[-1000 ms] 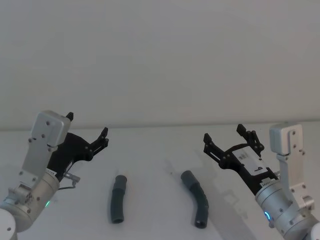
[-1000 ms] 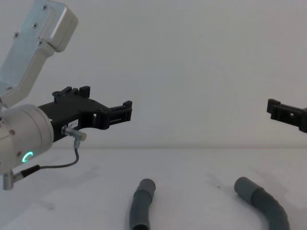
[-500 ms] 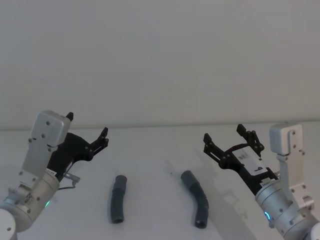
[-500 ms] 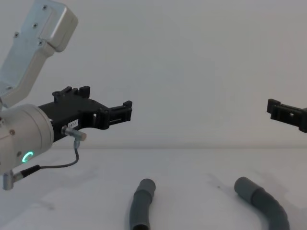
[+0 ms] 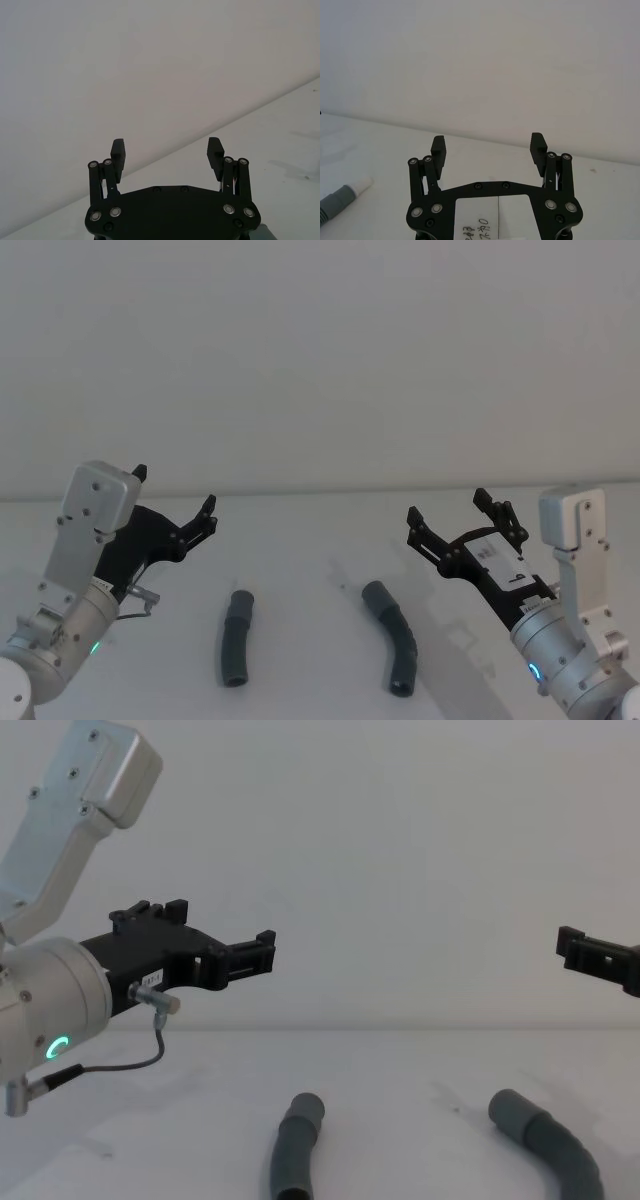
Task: Use both hands to pick up one end of the pipe from the table, align the ends, and insert them.
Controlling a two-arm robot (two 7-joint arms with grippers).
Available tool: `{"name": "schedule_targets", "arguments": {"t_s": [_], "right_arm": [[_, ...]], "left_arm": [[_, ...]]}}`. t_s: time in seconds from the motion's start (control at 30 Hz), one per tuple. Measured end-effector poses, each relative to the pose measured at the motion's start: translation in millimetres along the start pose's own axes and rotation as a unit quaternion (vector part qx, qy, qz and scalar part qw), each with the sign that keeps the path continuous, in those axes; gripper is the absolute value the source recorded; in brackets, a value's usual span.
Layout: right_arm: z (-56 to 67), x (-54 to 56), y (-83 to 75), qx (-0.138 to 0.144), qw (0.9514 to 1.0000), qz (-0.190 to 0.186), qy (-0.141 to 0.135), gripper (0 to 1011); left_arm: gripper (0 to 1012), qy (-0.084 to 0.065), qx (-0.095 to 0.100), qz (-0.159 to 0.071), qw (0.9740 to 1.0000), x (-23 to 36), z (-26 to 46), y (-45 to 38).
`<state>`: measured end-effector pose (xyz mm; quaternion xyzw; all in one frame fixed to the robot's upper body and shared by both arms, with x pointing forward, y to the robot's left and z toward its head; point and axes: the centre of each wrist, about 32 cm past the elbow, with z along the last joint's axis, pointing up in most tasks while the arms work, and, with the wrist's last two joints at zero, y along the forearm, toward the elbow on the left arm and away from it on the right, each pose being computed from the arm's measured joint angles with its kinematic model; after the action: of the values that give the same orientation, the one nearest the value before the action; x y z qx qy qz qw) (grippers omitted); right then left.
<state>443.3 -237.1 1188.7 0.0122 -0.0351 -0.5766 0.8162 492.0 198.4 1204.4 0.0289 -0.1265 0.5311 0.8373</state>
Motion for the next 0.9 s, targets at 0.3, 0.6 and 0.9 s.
{"name": "schedule_targets", "arguments": {"t_s": [0.3,0.6,0.9], "right_arm": [[0.0,0.0,0.0,0.000,1.0000,0.000,0.000,1000],[0.0,0.0,0.0,0.000,1.0000,0.000,0.000,1000],[0.0,0.0,0.0,0.000,1.0000,0.000,0.000,1000]], "left_arm": [[1000,0.000,0.000,0.000,1.0000,0.0,0.0,0.0],[1000,0.000,0.000,0.000,1.0000,0.0,0.0,0.0],[1000,0.000,0.000,0.000,1.0000,0.0,0.0,0.0]]}}
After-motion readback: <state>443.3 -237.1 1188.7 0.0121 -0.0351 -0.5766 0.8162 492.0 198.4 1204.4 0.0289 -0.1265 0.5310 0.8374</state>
